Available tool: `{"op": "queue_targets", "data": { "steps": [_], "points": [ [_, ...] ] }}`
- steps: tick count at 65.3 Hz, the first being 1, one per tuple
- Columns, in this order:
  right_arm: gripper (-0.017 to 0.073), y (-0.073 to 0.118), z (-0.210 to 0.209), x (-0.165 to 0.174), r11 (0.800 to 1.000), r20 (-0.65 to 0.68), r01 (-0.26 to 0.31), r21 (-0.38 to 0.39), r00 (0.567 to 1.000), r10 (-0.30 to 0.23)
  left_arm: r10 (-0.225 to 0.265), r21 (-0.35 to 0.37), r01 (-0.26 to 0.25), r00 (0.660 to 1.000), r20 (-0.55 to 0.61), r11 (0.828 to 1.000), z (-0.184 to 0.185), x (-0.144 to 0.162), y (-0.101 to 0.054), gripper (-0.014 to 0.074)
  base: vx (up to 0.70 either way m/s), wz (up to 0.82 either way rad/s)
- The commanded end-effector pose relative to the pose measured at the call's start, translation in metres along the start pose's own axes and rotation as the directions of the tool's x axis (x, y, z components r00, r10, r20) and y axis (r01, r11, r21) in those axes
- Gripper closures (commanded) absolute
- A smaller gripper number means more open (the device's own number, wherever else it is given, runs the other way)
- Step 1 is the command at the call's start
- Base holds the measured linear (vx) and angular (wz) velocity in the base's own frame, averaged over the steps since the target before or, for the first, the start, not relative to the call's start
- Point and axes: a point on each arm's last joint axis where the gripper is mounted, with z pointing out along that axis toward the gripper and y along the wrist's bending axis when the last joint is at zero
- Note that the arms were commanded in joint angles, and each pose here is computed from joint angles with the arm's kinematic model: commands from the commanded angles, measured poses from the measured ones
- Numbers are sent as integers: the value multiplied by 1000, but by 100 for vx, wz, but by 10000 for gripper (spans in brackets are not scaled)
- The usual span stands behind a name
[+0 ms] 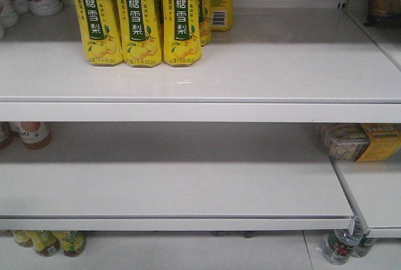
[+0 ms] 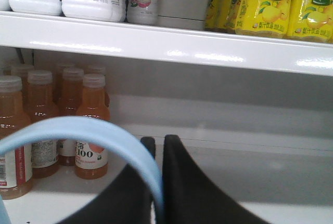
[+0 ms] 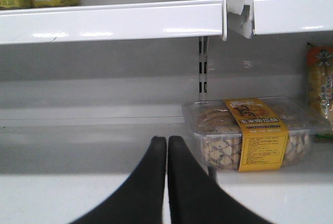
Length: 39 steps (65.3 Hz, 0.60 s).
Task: Place coke in basket with both arms
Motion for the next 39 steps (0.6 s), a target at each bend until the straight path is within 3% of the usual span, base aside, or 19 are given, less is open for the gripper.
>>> {"op": "queue_targets", "data": {
  "steps": [1, 39],
  "points": [
    [564, 0, -1, -5, 1000, 84, 11, -4, 996, -10, 92, -3, -93, 976, 200, 996, -4, -25, -3, 599, 0, 0],
    [564, 0, -1, -5, 1000, 83, 11, -4, 997, -10, 92, -3, -93, 976, 200, 996, -4, -25, -3, 599, 0, 0]
  ]
}}
